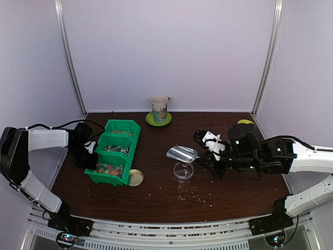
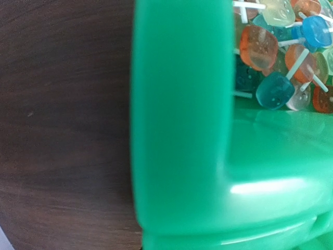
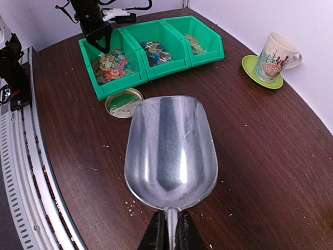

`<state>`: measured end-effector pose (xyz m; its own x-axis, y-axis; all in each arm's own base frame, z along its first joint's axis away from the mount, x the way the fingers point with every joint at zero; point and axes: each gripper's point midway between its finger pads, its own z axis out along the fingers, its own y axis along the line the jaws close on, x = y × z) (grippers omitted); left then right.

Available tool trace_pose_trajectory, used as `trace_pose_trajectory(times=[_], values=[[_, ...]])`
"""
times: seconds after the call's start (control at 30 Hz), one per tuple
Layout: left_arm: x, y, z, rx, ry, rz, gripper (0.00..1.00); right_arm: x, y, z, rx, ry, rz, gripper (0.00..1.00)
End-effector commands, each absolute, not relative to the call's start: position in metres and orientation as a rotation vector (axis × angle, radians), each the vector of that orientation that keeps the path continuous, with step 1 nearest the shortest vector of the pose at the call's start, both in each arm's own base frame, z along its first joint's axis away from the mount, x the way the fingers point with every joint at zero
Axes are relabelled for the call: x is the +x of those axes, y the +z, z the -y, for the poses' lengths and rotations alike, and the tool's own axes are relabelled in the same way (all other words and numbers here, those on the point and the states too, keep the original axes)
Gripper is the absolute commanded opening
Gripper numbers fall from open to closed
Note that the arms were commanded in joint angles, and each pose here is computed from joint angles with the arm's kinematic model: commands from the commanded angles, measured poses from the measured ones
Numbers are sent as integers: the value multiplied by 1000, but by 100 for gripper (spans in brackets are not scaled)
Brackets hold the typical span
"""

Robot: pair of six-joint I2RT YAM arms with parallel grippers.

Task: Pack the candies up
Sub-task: Adjust the plate at the corner of the board.

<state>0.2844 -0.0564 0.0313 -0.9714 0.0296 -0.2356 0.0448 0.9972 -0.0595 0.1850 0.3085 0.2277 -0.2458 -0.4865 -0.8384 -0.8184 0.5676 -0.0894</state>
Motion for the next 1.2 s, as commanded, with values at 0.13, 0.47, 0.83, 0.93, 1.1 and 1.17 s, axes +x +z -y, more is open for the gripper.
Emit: trace_pose_trajectory(times=[0.13,0.47,0.83,0.93,1.1,1.17], values=[[288,34,109,237,-208,-2892,0,192,253,-315,-1031,452,-1862,0],[311,62,140,251,-359,-2790,0,198,247,-314,-1035,400,-1876,0],[333,136,137,214,-337,-2563,0,216,256,-311,-969,326,-1856,0],[332,143,124,188,-269,-2533,0,223,270,-317,-948,328,-1842,0],[332,166,119,157,-270,-2470,0,231,307,-334,-904,375,-1773,0],[337,175,125,148,-317,-2452,0,231,307,-340,-905,394,-1769,0]])
